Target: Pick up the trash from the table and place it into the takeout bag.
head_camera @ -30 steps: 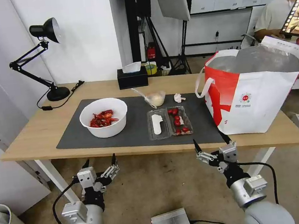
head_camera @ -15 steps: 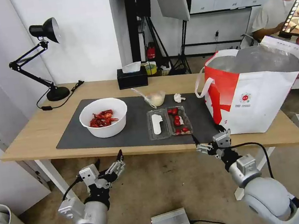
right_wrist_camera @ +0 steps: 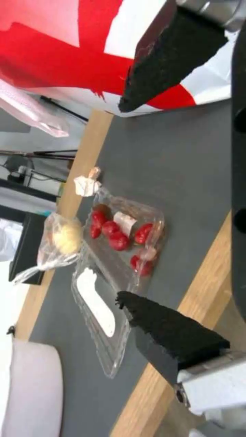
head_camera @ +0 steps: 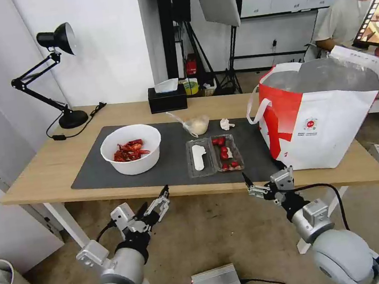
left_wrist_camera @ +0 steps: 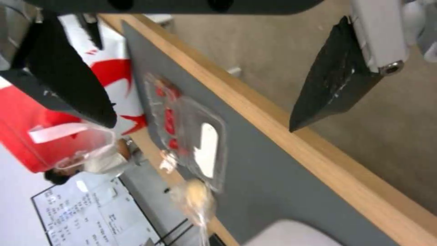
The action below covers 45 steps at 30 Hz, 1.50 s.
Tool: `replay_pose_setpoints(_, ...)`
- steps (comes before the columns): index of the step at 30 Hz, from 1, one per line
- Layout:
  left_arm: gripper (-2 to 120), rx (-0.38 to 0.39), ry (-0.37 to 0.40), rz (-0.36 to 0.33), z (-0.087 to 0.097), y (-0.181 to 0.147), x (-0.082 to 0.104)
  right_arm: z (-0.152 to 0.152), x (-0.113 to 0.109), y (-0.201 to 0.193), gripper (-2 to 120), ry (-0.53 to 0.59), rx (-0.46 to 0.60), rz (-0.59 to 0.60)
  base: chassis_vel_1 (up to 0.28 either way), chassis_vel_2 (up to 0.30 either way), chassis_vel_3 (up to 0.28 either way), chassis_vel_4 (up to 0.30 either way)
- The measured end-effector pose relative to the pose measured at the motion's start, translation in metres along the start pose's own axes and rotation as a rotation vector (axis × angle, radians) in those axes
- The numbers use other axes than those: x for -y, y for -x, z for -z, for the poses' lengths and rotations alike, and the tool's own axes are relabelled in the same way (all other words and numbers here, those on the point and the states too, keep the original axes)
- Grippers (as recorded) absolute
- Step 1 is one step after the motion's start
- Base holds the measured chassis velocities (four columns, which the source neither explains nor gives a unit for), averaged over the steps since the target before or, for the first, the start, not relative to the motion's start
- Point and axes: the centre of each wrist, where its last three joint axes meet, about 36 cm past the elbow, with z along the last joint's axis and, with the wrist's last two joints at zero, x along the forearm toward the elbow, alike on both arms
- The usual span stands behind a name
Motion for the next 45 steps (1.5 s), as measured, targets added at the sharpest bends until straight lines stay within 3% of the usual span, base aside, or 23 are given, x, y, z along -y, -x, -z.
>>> replay_pose_setpoints(13,100,-0.088,-0.106,-0.034,-0.005,0.005,0.011,0.003,0.002,-0.012,100,-0.014,-0.004,0.008,0.0,0.0,0.0,0.0)
replay_pose_setpoints(24,100,-0.123,-0.127,-0.028,-0.015,0.013,0.015,0.004,0.011,-0.02,100,-0.043,-0.011,-0.006,0.0,0.0,0.0,0.0)
replay_pose_setpoints(38,100,-0.128,-0.166,-0.012,-0.023,0.048,0.028,0.004,0.018,-0.027,100,-0.047,-0.001,-0.048,0.0,0.0,0.0,0.0)
replay_pose_setpoints(45,100,-0.139,-0.207,-0.017,-0.019,0.068,0.038,0.004,0.023,-0.03,100,-0.075,0.0,-0.065,0.0,0.0,0.0,0.0)
